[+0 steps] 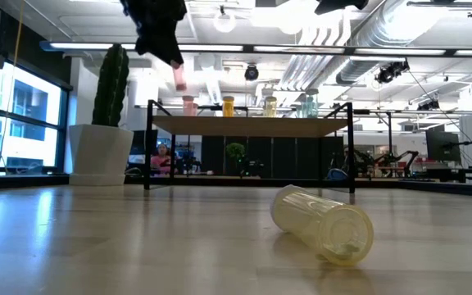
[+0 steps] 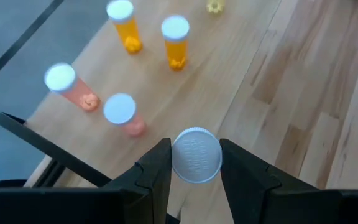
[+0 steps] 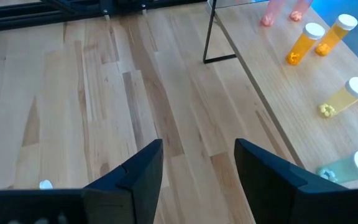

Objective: Pick and place medicine bottles onto shelf by color
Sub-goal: Put the pink pill bottle aligned with other pink pill bottles on the shelf

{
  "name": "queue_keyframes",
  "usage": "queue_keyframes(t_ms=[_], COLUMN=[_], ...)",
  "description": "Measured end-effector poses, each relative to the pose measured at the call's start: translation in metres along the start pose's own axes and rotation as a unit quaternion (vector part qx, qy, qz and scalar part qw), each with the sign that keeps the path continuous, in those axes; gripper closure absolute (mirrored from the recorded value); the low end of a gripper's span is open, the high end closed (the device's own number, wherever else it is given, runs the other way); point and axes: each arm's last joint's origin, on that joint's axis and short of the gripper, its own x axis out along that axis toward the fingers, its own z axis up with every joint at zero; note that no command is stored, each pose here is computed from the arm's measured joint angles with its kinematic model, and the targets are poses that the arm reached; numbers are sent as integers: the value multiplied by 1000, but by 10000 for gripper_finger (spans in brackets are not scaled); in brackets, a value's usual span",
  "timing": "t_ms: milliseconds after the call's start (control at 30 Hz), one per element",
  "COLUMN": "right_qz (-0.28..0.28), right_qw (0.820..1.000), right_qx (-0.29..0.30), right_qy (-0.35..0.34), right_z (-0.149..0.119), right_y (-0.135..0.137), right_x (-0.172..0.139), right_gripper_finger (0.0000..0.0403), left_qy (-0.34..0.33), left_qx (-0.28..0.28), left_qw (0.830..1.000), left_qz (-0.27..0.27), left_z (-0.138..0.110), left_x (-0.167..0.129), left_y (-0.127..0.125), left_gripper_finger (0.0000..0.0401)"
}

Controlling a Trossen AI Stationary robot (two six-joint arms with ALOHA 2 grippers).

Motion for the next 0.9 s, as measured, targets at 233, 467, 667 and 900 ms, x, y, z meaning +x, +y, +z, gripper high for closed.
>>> queue_keyframes(t_ms=[233,467,667,900], right_qz=[0,0,0,0], right_qw=[1000,1000,1000,1000], right_qx=[4,5,5,4], right_qy=[0,0,0,0], right_z=[0,0,0,0], right_y=[0,0,0,0], right_x=[0,0,0,0], right_gripper_finger=[213,213,213,213], left_qy=[11,59,76,81], left_qx=[-6,-3,2,2], left_qw=[1000,998,997,997], left_qz=[-1,-2,-1,2], left_z=[6,6,6,6], left_x=[3,33,45,51], left_y=[1,0,-1,-1], left_gripper_finger=[288,288,288,288])
